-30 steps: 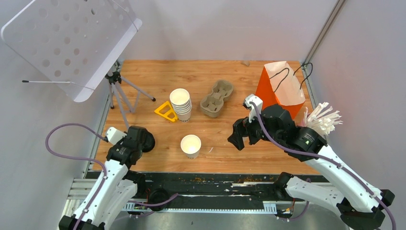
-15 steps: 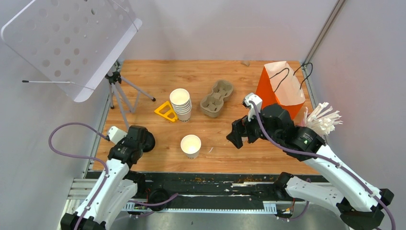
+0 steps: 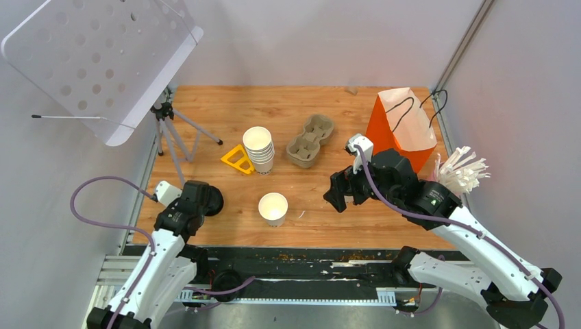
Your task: Pack the takeout coffee
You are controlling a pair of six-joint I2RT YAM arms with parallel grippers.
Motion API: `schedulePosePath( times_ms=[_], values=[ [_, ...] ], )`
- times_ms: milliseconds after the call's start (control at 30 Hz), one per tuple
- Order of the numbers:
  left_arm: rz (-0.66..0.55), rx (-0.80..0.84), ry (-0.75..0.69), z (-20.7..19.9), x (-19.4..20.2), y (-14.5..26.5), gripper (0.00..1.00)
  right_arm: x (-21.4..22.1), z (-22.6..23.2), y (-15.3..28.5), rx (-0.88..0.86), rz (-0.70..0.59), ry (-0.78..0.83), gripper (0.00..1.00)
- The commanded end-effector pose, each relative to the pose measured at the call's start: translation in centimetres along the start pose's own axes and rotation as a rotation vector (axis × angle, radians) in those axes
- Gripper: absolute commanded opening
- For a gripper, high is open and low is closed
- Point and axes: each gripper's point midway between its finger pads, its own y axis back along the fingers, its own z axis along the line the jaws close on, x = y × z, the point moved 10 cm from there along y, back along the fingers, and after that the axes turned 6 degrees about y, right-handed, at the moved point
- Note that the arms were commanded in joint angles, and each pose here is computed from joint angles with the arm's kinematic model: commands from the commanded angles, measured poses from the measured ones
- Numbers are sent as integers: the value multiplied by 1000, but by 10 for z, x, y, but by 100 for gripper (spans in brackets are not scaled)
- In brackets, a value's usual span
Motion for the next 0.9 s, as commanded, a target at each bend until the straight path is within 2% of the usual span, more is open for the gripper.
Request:
schedulePosePath(
  times_ms=[0,367,667,867],
  values=[
    [-38,21,13,-4,-7,3,0,-8,-1,0,12,-52,17,100],
    [-72,55,-14,-12,-28,25,0,-6,0,-2,8,-66,10,99],
    [-38,112,-8,-9,-32,40,0,-12,0,-8,18,-67,-21,99],
    [36,184,-25,-13,-33,52,0,-17,5,-8,-30,-93,-42,100]
  ],
)
